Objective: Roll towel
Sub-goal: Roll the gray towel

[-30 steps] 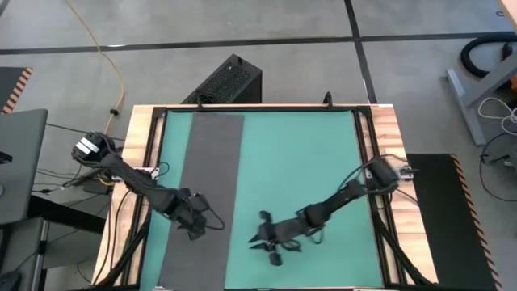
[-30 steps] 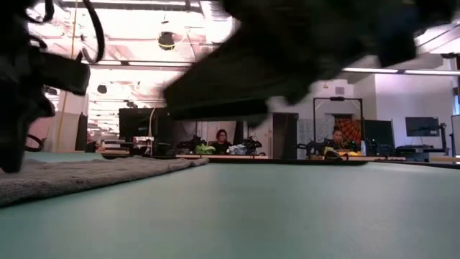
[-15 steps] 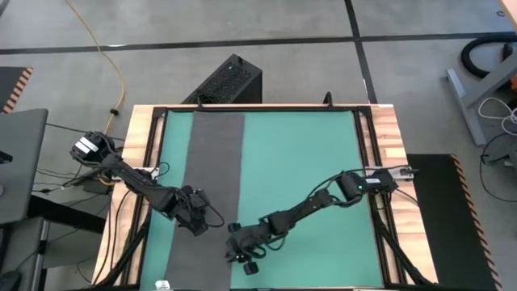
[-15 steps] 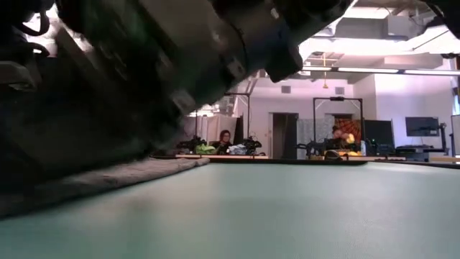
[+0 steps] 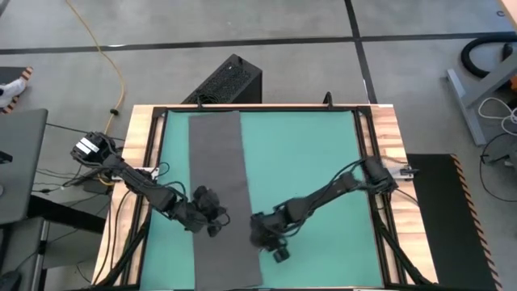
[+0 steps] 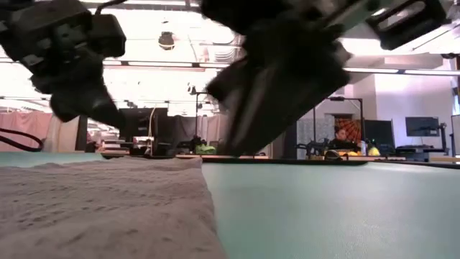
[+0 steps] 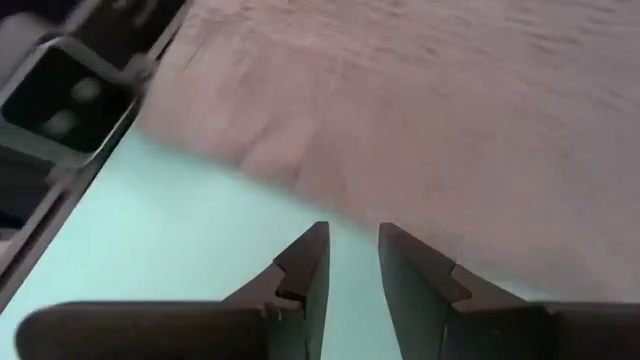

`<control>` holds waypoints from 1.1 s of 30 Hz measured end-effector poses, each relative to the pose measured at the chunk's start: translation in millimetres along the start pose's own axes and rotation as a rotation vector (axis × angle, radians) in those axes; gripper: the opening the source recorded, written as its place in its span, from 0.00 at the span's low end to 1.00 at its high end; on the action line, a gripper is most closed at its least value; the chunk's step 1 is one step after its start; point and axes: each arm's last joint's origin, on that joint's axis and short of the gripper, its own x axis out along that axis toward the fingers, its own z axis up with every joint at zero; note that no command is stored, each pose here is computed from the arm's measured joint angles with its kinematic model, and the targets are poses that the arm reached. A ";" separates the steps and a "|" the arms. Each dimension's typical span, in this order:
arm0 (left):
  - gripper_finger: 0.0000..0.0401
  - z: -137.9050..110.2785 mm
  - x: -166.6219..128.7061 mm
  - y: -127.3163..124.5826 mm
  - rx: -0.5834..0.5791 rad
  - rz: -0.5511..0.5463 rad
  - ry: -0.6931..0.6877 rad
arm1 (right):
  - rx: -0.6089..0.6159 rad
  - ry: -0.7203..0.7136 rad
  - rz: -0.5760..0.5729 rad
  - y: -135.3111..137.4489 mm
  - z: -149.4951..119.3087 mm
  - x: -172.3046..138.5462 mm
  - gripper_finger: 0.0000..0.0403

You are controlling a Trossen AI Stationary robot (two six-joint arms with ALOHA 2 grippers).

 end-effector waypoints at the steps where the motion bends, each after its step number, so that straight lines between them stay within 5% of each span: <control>1: 0.00 1.8 -0.1 -0.7 -0.006 0.009 -0.037 | 0.004 -0.013 -0.006 -0.5 -8.2 -11.4 0.29; 6: 0.00 7.7 1.6 3.8 -0.016 0.097 -0.143 | 0.119 -0.143 -0.041 -2.4 -62.0 -62.8 0.29; 9: 0.00 14.9 8.5 18.1 -0.019 0.194 -0.141 | 0.120 -0.427 -0.018 2.1 -59.3 -66.8 0.29; 11: 0.00 22.3 15.0 33.2 -0.047 0.273 -0.116 | 0.093 -0.476 0.002 7.6 -56.2 -52.4 0.29; 16: 0.00 45.9 29.9 76.4 -0.142 0.439 -0.050 | 0.079 -0.453 -0.006 3.6 -45.4 -9.1 0.24; 22: 0.00 78.5 38.5 128.8 -0.074 0.623 -0.051 | 0.109 -0.436 0.006 -3.6 -31.9 30.9 0.19; 26: 0.00 94.1 37.4 164.6 -0.098 0.725 -0.037 | 0.138 -0.393 0.045 0.5 -29.3 42.0 0.17; 33: 0.00 100.1 31.2 204.0 -0.206 0.735 0.067 | 0.195 -0.191 0.022 1.5 -49.2 27.9 0.09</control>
